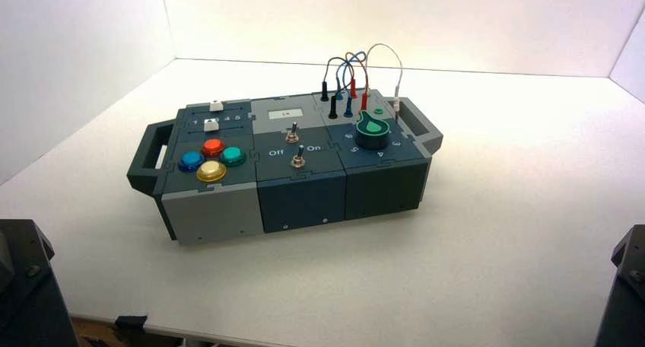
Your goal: Move the left gripper to the left.
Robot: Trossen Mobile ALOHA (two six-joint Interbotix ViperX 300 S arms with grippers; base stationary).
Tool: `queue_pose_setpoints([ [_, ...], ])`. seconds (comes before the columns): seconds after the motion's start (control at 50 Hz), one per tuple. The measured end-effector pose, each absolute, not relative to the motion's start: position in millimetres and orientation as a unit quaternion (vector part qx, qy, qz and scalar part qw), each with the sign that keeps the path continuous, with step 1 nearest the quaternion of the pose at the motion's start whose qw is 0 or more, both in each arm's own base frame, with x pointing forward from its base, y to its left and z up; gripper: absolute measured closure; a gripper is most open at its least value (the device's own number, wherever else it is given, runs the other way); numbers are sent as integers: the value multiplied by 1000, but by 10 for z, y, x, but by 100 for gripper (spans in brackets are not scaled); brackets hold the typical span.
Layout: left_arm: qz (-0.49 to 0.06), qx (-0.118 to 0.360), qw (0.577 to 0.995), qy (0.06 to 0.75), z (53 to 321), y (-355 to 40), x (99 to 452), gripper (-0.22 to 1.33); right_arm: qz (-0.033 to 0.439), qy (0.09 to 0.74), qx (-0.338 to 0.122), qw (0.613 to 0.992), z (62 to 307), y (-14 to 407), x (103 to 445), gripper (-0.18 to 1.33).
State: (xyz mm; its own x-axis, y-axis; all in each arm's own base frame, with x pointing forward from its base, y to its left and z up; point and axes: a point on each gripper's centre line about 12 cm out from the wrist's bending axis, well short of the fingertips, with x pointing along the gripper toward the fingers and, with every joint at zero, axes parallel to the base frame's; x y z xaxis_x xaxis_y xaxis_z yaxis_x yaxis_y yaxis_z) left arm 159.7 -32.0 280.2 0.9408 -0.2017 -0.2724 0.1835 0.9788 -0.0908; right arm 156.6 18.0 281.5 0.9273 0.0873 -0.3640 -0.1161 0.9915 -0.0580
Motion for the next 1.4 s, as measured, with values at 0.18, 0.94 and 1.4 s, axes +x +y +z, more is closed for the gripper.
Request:
queue_pose_setpoints([
  [0.18,-98,-32,984,145,2789,-321,1609,127,52,183,-39,981,2815,180,1566,128],
  [0.94,5,-40,984,175,2671,22,1850,127,55,206,-30,977,2722,199,1615,128],
  [1.4,142,-63,972,177,3028,706,2322,127,56,236,-24,970,2616,220,1696,128],
])
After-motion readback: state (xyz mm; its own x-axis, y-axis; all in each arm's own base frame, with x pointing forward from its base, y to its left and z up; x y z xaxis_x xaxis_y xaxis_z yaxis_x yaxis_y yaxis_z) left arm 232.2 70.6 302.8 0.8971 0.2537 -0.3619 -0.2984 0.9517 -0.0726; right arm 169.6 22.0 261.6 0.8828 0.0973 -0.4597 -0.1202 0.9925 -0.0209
